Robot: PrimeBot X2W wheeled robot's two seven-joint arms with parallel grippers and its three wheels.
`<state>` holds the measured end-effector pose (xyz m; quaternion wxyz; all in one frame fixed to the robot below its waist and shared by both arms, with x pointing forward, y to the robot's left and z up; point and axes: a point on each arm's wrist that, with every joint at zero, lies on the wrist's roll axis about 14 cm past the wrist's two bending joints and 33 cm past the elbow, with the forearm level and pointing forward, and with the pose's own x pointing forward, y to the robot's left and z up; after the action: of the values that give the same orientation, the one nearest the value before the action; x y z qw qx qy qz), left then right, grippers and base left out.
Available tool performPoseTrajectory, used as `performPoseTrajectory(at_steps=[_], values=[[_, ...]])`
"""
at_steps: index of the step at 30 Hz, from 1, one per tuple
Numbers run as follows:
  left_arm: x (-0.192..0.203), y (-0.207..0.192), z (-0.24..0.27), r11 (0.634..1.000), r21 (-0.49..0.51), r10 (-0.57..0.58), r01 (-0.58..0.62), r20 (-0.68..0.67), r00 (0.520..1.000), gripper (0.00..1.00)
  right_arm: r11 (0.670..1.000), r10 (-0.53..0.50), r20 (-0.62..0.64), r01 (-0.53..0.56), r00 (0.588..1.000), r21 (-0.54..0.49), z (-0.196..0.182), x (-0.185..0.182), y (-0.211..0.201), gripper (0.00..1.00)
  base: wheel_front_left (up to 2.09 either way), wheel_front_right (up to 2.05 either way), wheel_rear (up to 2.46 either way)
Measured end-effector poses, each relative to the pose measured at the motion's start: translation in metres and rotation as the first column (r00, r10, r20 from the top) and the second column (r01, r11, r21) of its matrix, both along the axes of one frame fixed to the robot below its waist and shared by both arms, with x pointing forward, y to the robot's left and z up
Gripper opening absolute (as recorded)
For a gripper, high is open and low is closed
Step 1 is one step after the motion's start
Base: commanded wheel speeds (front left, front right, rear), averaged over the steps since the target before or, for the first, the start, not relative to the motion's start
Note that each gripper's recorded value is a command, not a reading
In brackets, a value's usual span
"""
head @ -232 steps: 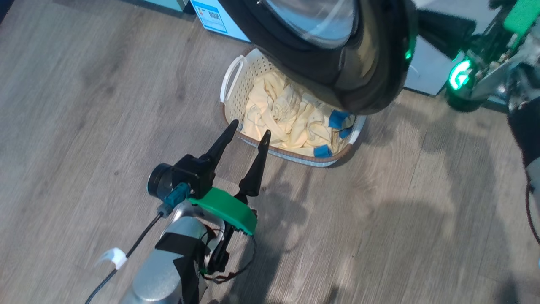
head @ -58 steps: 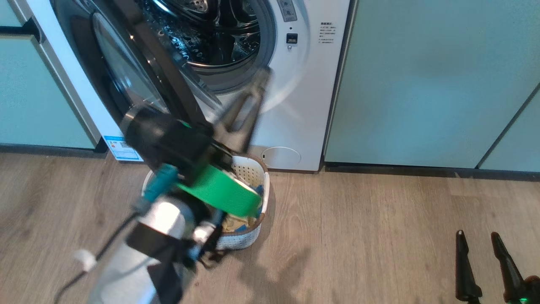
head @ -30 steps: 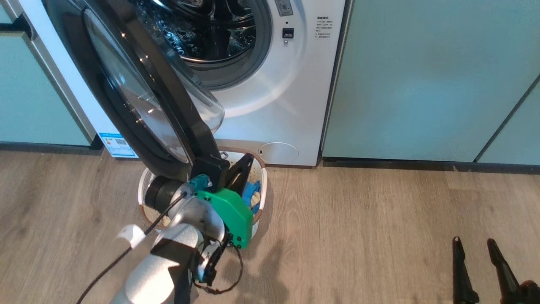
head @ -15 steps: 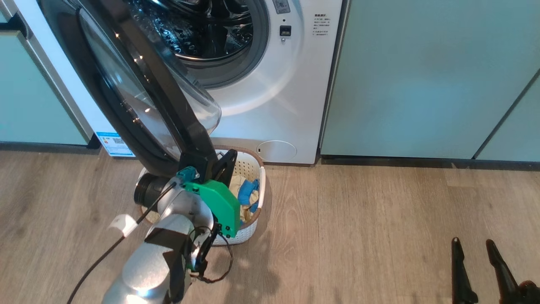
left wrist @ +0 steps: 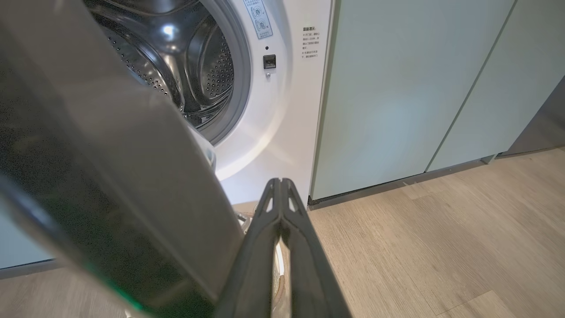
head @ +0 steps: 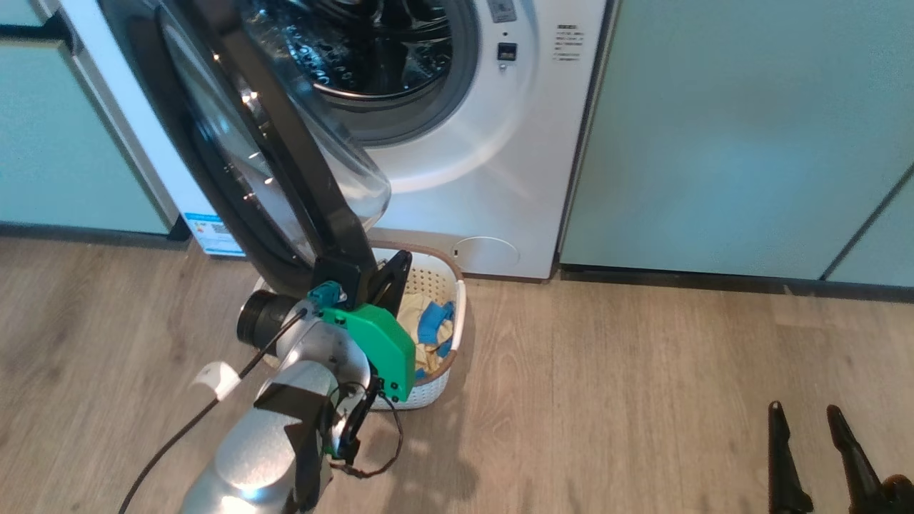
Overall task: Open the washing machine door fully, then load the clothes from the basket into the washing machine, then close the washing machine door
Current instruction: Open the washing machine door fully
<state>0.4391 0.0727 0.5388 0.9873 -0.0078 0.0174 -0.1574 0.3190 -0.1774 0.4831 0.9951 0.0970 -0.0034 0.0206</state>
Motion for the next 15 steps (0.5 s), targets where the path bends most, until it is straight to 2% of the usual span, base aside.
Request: performPoseTrajectory(at_steps=[15], values=[[-0.018,0.036,0.003,0.995,-0.013,0.101,-0.101,0.023,0.995,0.00,0.994,0.106,-0.009,-0.106,0.994,0.002,-0.003,0.018,0.030,1.00,0.00,0.00,0.00]])
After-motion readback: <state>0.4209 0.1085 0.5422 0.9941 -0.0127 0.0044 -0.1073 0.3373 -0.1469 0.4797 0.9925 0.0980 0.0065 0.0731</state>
